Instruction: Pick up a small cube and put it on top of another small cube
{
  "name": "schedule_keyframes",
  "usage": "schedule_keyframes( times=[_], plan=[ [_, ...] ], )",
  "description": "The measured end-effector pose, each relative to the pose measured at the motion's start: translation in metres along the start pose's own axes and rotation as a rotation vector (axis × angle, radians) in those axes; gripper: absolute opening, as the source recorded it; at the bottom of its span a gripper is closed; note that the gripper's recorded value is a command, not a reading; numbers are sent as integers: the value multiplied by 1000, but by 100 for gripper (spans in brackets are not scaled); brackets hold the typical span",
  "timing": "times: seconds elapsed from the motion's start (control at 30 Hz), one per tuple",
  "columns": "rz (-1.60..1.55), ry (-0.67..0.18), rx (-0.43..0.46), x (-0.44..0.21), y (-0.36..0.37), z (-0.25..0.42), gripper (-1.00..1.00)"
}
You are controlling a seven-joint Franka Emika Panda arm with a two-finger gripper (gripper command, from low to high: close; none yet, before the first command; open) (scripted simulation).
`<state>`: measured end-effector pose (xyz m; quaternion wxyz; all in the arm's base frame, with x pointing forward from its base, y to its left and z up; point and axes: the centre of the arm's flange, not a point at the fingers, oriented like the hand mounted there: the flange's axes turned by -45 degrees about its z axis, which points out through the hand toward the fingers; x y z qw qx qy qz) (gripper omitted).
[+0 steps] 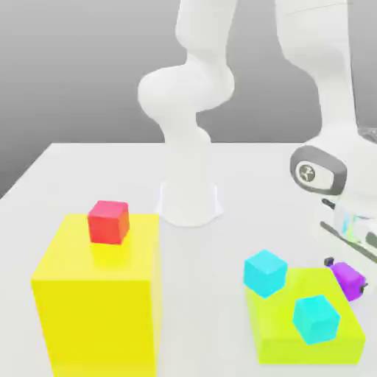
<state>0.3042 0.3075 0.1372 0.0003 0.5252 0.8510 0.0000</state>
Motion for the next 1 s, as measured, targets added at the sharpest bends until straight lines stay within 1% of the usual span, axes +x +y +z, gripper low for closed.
schedule_keyframes(
  times=[0.17, 0.37, 0.47, 0.63, 0.7, 0.77, 0.8, 1.0],
  plan=[
    [-1, -1, 2, 0, 0, 0, -100],
    [14, -1, 2, -4, 4, -60, -100],
    [144, 2, 1, -50, 40, -97, -100],
    [410, 2, 2, -165, 83, -161, -100],
    [418, 3, 3, -167, 87, -148, -100],
    [419, 2, 3, -167, 88, -122, -100],
    [420, 1, 3, -168, 88, -114, 100],
    [420, 0, 2, -168, 87, -110, 100]
  ],
)
